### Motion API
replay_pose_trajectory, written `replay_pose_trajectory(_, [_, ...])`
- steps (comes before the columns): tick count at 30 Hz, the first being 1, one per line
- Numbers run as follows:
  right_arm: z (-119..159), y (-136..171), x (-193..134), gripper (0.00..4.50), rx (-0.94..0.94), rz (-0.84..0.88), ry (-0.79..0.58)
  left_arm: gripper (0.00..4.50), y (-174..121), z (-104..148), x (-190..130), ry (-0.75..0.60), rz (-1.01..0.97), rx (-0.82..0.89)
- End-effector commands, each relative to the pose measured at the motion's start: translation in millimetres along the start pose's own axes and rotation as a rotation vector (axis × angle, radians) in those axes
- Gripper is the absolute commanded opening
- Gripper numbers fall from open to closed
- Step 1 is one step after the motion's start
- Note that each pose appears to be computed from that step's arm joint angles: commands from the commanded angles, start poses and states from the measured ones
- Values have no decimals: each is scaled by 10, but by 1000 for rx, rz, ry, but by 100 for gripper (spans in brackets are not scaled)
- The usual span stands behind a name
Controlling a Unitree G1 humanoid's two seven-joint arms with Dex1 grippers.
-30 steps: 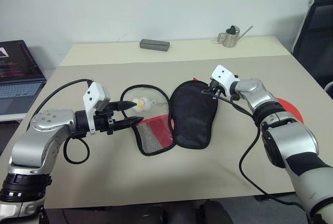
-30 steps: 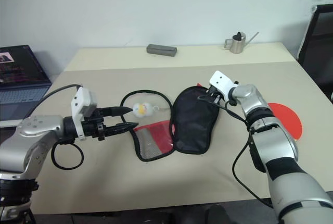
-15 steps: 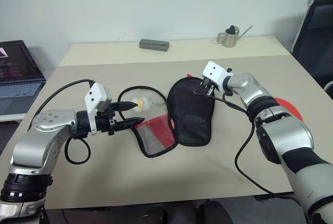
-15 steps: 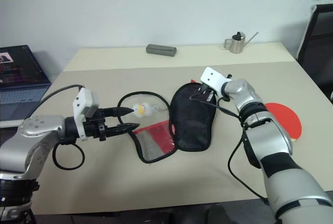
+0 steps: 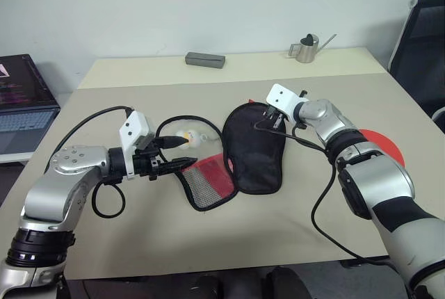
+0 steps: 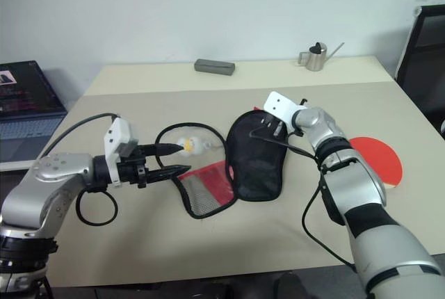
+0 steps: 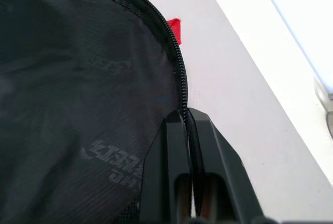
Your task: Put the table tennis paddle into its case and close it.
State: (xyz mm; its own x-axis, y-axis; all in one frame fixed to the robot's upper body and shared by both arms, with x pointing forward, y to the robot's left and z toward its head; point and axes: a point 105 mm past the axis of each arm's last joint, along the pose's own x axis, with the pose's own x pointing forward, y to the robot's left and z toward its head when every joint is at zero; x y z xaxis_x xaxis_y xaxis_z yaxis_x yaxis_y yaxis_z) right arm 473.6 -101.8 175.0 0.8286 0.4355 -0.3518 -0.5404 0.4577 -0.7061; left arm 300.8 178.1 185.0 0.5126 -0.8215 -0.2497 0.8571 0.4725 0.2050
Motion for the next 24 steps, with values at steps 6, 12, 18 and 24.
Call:
replay_pose_trajectory(6, [223, -185, -24, 319, -118, -83, -39, 305, 29, 80, -2, -24, 15, 35])
replay_pose_trajectory(12, [288, -330, -78, 388, 1, -138, -90, 305, 39, 77, 10, -31, 20, 36])
replay_pose_trajectory(18, [311, -382, -168, 388, 251, -59, -191, 305, 43, 77, 22, -46, 16, 31])
replay_pose_trajectory(24, [153, -395, -337, 388, 370, 40, -242, 305, 53, 78, 56, -60, -6, 27])
